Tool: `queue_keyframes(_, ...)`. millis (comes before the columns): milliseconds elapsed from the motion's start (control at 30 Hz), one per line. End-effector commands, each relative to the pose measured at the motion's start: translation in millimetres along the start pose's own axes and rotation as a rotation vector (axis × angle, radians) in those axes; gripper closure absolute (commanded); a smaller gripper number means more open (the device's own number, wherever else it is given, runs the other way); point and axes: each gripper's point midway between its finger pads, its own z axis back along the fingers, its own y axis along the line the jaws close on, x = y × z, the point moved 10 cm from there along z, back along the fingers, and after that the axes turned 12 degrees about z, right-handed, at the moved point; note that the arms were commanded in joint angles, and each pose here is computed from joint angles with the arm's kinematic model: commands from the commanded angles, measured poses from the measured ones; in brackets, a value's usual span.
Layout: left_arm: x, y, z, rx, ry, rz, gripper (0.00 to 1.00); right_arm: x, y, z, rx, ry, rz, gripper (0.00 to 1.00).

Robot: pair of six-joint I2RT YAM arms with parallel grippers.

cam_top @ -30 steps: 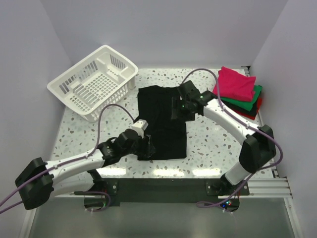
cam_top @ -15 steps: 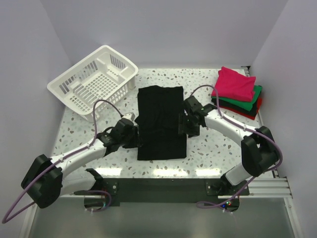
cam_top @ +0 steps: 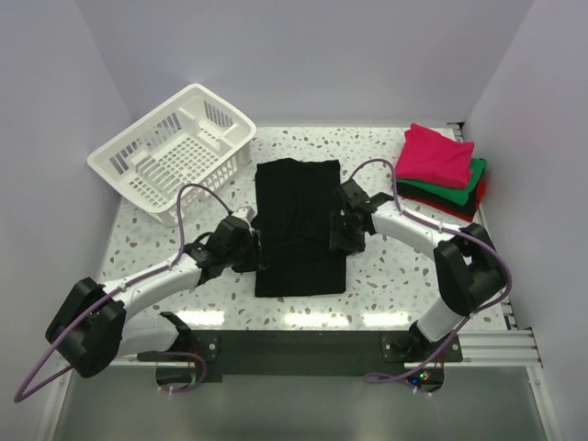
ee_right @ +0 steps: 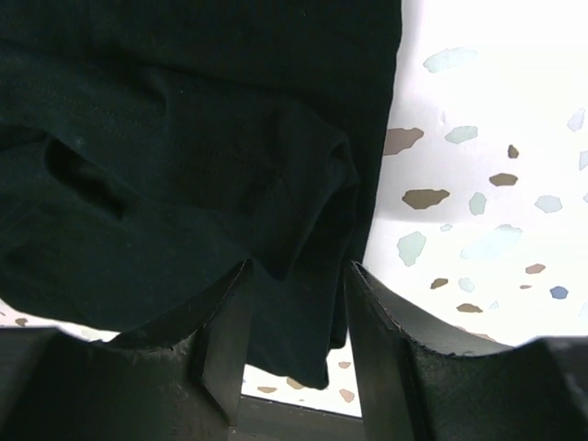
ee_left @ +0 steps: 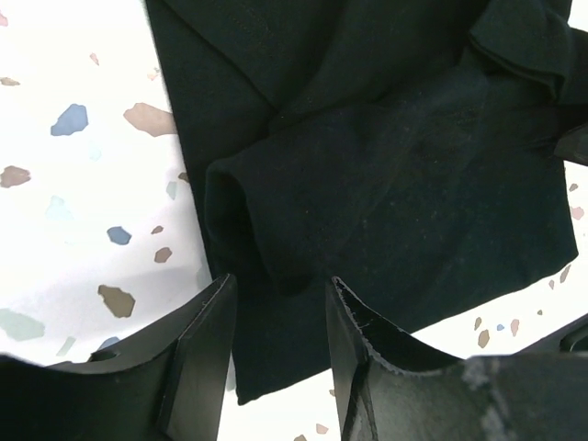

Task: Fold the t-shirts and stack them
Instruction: Fold the tshirt

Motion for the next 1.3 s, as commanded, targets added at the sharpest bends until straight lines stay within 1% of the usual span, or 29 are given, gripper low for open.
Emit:
queue_keyframes(0, 6, -8, -6, -0.071, -0.011, 0.008, 0.53, 13, 6, 4, 0.023, -0.050, -0.002, 0.53)
queue_keyframes(267, 8, -9, -18, -0.084, 0.000, -0.011, 0.57, 16, 6, 1, 0.015, -0.049, -0.001, 0.56)
queue_keyframes(400, 9, -9, -22, -0.083, 0.013, -0.008, 0.64, 17, 6, -2, 0.012, -0.042, 0.004, 0.58)
queue_keyframes(500, 12, -8, -23, -0.084, 0.003, 0.003, 0.73, 19, 5, -2, 0.007, -0.047, 0.001, 0.63)
queue_keyframes(533, 13, -9, -23, -0.088, -0.002, 0.006, 0.79, 20, 4, -1, 0.005, -0.048, 0.000, 0.64)
queue_keyframes(600, 16, -8, -25, -0.096, -0.005, 0.014, 0.84, 21, 4, -1, 0.004, -0.051, -0.005, 0.70)
queue_keyframes(633, 17, -8, -26, -0.096, -0.005, 0.019, 0.88, 22, 4, -2, 0.002, -0.052, -0.009, 0.72)
queue_keyframes(700, 20, -6, -28, -0.107, 0.006, 0.034, 0.93, 24, 4, -1, 0.003, -0.058, -0.012, 0.76)
queue_keyframes(733, 20, -6, -30, -0.106, 0.014, 0.039, 0.97, 25, 4, 0, 0.004, -0.059, -0.014, 0.77)
queue_keyframes(767, 26, -9, -32, -0.136, -0.004, 0.041, 0.99, 27, 4, 1, 0.005, -0.066, -0.017, 0.78)
queue_keyframes(900, 37, -11, -34, -0.154, -0.010, 0.059, 1.00, 32, 4, 6, 0.006, -0.085, -0.034, 0.86)
queue_keyframes(933, 41, -11, -34, -0.158, -0.017, 0.065, 1.00, 34, 3, 8, 0.005, -0.091, -0.044, 0.90)
queue_keyframes(1000, 48, -15, -33, -0.176, -0.031, 0.072, 1.00, 39, 2, 10, 0.006, -0.101, -0.056, 0.93)
queue_keyframes(1267, 83, -25, -35, -0.245, -0.060, 0.125, 1.00, 54, -3, 3, -0.016, -0.078, -0.089, 0.94)
